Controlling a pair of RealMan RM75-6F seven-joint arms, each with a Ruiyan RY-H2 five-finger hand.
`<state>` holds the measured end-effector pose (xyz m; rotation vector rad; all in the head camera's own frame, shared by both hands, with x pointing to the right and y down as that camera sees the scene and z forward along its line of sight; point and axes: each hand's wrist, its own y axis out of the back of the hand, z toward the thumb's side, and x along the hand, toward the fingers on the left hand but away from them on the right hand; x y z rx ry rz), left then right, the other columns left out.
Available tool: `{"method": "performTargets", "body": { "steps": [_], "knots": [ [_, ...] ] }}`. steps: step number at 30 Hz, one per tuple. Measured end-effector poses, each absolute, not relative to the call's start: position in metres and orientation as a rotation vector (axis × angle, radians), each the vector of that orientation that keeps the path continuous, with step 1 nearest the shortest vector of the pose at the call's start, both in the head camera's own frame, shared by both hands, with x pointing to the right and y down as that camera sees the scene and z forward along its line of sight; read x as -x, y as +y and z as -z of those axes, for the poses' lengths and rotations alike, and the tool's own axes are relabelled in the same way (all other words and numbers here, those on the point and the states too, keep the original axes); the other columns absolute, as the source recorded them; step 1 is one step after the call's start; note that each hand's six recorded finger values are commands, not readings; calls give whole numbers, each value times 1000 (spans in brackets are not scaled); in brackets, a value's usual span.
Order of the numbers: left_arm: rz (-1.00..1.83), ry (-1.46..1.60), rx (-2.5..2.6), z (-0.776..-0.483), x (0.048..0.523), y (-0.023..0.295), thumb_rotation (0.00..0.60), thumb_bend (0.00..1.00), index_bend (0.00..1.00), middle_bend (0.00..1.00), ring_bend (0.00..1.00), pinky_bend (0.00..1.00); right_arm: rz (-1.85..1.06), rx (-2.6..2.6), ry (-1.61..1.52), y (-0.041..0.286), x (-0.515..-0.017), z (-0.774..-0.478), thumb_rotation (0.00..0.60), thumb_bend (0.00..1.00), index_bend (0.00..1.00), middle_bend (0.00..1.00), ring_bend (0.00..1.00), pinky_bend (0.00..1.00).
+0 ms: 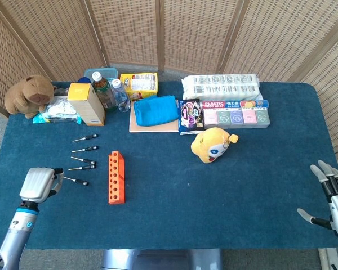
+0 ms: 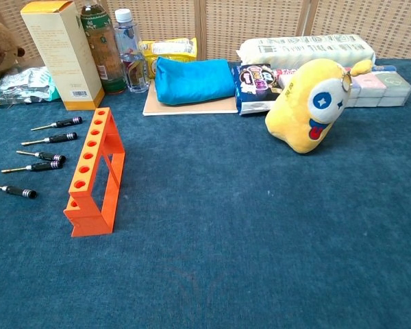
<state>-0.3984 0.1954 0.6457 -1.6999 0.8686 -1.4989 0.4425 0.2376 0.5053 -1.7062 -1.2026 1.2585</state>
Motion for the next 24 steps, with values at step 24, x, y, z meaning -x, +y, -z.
{"method": "performTargets", "body": {
  "steps": [24],
  "knots": [
    [1550,710,1746,-671,371,206,600,381,356,1000,1000,1000,-1266,1719,-1195,238,-442,-507,600,5,19,0,0,0]
  ]
}}
